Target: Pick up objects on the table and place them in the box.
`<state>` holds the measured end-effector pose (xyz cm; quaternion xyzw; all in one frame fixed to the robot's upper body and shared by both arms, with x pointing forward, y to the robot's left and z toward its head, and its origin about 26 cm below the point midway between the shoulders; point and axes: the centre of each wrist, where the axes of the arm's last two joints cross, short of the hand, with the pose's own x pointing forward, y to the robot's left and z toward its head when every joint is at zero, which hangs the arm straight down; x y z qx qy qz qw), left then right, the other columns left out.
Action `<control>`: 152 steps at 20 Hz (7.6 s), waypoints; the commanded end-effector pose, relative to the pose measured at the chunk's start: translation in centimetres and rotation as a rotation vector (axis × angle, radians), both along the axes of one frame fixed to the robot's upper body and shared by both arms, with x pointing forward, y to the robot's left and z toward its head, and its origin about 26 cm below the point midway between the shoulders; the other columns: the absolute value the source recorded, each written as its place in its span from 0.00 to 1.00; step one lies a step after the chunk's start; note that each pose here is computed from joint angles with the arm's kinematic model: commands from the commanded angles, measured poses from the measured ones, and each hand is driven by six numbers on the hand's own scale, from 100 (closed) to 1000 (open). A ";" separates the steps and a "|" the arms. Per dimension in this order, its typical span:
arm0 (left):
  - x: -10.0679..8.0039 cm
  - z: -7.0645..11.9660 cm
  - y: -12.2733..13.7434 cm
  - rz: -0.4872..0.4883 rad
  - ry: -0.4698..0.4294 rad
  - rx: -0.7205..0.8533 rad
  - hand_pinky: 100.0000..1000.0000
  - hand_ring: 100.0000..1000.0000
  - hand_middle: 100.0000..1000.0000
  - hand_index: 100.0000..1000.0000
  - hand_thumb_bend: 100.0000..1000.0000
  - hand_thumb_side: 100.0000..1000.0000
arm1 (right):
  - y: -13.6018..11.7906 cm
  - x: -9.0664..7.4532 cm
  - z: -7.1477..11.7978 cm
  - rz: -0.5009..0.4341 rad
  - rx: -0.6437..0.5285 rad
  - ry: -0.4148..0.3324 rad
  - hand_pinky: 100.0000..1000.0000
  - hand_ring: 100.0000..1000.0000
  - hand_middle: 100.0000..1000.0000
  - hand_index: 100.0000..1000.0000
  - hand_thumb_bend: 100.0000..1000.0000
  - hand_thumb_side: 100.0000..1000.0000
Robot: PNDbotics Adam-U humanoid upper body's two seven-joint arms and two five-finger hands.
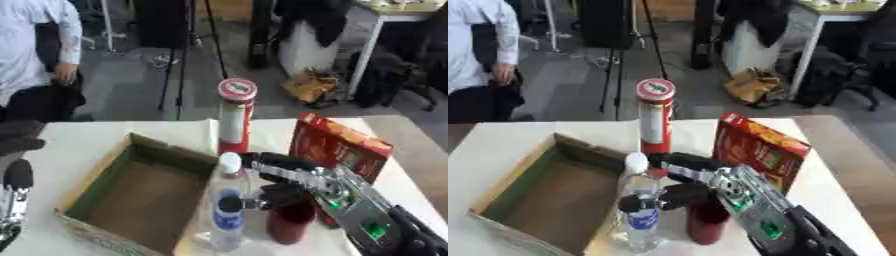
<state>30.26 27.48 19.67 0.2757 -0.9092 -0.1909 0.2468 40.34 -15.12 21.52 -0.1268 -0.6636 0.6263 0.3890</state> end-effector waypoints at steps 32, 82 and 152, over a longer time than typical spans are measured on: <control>-0.2 0.4 -0.1 -0.026 0.008 0.034 0.82 0.79 0.77 0.72 0.00 0.80 | -1.2 0.2 0.8 -0.048 0.024 -0.070 0.68 0.80 0.78 0.86 0.66 0.89; -0.3 0.3 0.0 -0.044 0.043 0.065 0.82 0.79 0.77 0.73 0.00 0.79 | -0.6 0.4 0.5 -0.180 0.195 -0.116 0.52 0.48 0.31 0.45 0.51 0.67; -0.3 -0.1 -0.4 -0.111 0.113 0.132 0.82 0.79 0.78 0.73 0.00 0.78 | 9.4 1.1 10.6 -0.120 0.363 -0.357 0.57 0.49 0.25 0.40 0.29 0.71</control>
